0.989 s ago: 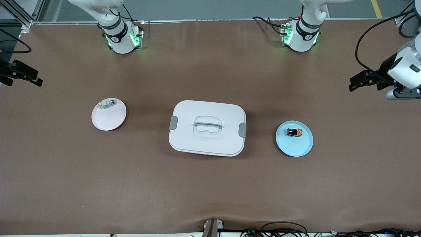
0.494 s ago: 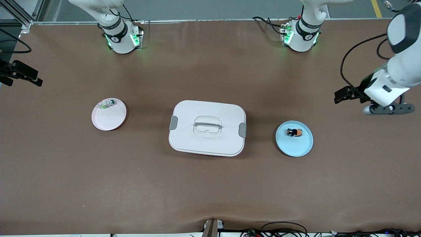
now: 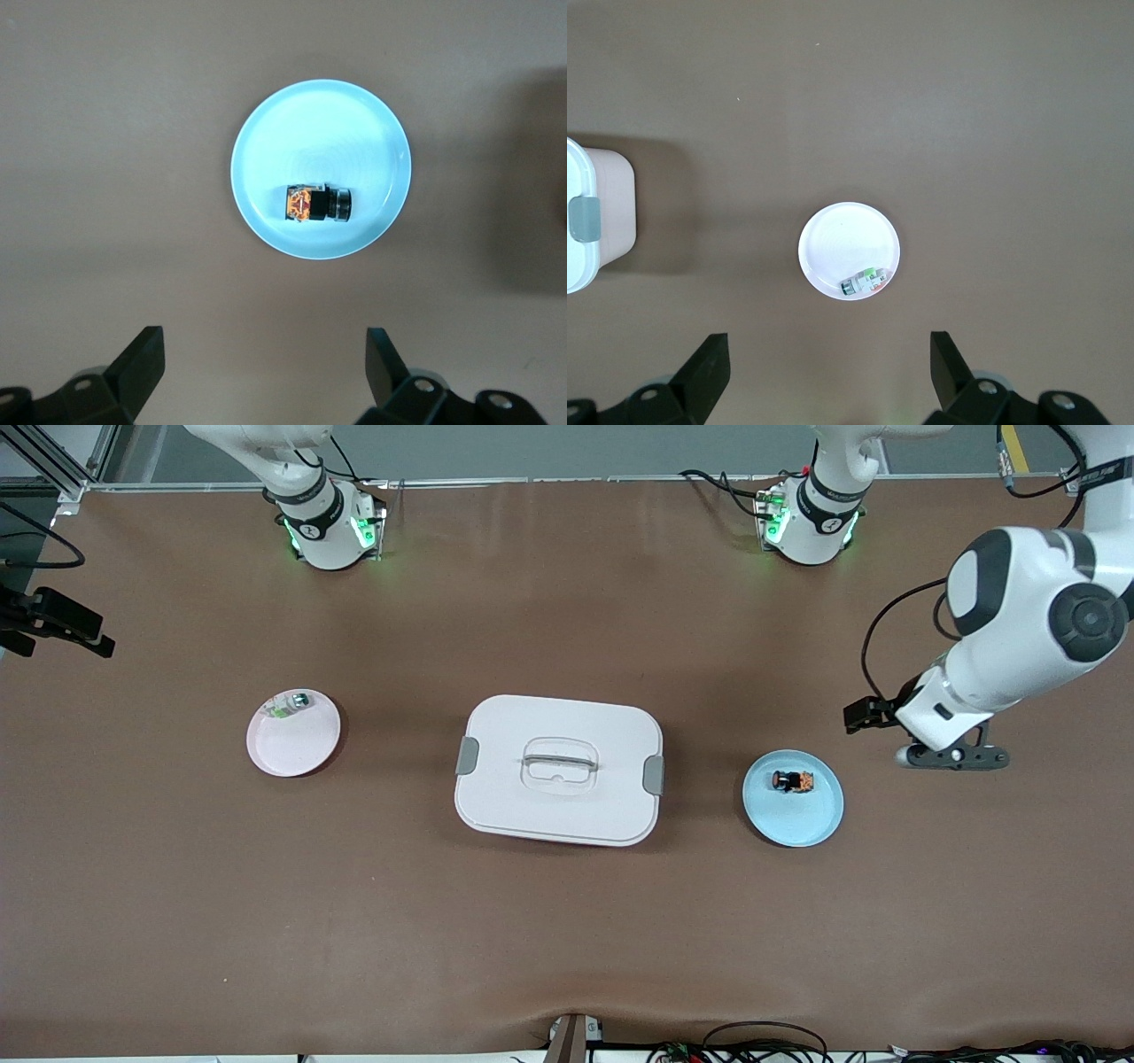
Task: Transfer orange switch to right arm and place
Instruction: 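Move the left gripper down over the orange switch on the blue plate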
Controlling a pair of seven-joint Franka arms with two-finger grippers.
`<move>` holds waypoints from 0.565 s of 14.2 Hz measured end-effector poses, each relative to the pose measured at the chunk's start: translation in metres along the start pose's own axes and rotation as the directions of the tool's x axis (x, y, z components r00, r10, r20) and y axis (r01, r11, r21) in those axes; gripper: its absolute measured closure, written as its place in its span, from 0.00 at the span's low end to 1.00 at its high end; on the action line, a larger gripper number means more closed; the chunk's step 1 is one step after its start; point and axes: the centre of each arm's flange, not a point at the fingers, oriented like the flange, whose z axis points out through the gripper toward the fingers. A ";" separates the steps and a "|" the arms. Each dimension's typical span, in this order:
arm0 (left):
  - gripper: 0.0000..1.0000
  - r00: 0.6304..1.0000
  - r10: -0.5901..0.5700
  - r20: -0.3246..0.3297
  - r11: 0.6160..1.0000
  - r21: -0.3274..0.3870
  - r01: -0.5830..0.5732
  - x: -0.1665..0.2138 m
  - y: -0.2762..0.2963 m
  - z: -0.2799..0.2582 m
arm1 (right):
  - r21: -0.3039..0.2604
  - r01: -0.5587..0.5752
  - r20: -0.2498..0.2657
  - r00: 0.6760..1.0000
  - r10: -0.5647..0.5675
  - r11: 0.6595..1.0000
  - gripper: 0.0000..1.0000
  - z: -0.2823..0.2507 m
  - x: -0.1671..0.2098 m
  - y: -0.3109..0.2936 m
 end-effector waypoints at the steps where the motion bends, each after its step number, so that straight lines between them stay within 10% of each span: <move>1: 0.00 1.000 0.001 0.008 1.000 -0.004 -0.001 0.002 0.002 0.011 | 0.000 0.000 0.000 1.000 0.000 1.000 0.00 0.000 0.000 0.000; 8: 0.00 0.999 -0.032 0.037 0.997 -0.072 0.035 0.019 0.008 0.072 | 0.000 0.000 0.000 1.000 0.000 1.000 0.00 0.000 0.000 0.000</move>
